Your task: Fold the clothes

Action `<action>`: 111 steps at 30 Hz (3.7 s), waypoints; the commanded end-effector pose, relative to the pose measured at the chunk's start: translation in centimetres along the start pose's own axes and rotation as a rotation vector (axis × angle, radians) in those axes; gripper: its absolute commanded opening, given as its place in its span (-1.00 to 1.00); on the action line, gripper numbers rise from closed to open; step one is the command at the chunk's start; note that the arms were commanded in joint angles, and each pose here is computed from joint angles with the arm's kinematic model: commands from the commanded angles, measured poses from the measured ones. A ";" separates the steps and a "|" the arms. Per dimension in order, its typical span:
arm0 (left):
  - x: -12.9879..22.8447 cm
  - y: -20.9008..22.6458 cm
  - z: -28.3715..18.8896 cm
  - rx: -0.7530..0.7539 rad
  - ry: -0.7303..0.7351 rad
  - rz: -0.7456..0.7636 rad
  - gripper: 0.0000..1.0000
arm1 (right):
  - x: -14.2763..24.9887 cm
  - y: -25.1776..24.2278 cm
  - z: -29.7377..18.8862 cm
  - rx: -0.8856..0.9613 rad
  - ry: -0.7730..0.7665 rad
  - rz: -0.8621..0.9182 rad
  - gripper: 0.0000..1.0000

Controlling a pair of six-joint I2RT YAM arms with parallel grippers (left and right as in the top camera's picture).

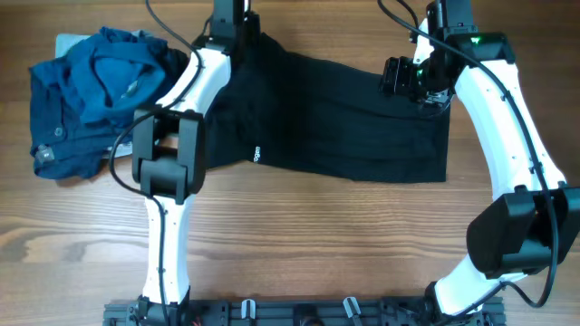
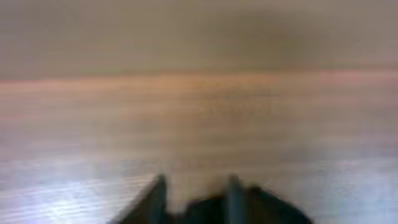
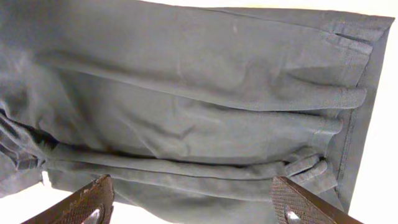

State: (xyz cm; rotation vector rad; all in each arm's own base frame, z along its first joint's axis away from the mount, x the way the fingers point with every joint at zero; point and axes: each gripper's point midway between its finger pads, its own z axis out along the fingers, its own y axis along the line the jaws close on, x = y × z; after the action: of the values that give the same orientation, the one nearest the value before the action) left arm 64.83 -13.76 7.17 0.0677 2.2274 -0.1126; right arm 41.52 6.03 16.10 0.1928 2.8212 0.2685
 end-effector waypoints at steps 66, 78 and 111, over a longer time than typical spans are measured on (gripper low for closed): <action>-0.3 -2.2 -13.0 0.079 0.483 0.048 -0.92 | -1.0 -0.3 -0.6 0.036 -0.048 -0.019 0.68; 5.6 0.2 -17.1 -0.117 0.764 -0.021 -0.92 | -6.3 -9.1 10.0 0.100 -0.089 0.157 0.72; 5.2 0.1 -16.8 -0.122 0.742 -0.047 -0.92 | -8.6 -11.5 16.9 0.131 -0.160 0.187 -0.91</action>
State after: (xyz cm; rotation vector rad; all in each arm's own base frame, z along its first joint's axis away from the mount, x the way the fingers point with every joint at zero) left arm 48.14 -12.15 12.44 0.0133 3.0007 0.0299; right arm 53.49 -3.07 0.41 0.5024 2.6574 0.1453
